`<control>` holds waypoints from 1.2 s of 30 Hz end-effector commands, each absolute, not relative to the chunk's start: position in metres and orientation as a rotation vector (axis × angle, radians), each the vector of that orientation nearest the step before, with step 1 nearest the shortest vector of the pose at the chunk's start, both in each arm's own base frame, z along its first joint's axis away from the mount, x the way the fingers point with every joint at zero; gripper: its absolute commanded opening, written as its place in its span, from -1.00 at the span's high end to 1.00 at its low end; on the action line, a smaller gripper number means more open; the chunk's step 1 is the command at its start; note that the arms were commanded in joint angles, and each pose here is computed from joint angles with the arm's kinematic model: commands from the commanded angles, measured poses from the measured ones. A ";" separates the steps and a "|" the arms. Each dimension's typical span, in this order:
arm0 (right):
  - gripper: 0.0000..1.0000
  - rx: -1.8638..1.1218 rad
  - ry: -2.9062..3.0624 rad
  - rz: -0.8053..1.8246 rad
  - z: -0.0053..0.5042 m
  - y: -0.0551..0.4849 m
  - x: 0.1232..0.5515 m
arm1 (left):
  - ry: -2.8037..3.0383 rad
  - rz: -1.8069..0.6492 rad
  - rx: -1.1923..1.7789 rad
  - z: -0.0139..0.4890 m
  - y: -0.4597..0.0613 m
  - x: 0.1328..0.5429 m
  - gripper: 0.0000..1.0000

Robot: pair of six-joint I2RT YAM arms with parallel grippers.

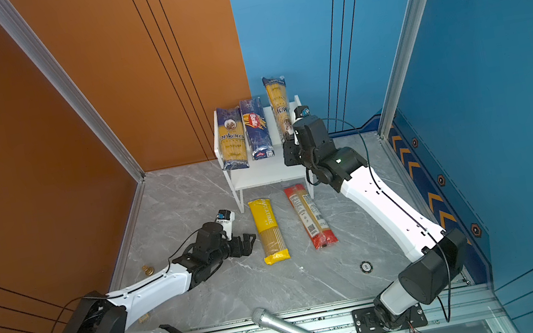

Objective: Arrange pasta packages on shelves
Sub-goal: Place the pasta bag on the shelf.

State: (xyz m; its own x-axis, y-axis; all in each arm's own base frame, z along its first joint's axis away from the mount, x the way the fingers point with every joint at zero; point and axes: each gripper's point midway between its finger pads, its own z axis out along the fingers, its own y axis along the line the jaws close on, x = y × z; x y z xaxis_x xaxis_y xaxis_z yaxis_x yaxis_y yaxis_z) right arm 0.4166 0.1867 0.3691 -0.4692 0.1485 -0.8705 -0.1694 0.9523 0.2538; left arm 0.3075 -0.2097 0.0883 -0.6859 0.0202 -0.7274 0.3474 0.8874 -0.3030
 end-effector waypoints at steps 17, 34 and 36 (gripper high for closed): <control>0.67 0.046 1.791 0.391 0.431 0.180 0.431 | 2.267 -0.560 0.297 0.096 -0.217 0.311 -0.96; 0.32 0.051 1.817 0.385 0.418 0.179 0.436 | 2.272 -0.562 0.303 0.096 -0.219 0.311 -0.96; 0.30 0.051 1.820 0.386 0.417 0.180 0.436 | 2.269 -0.564 0.304 0.096 -0.220 0.311 -0.96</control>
State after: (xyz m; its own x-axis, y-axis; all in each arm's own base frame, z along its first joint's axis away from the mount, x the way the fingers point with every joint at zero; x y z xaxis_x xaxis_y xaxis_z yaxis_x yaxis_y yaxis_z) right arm 0.4290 0.1872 0.3820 -0.4084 0.1824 -0.8944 -0.1707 0.9473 0.2711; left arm 0.3116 -0.2126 0.0916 -0.6811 0.0242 -0.7318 0.3535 0.8862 -0.2996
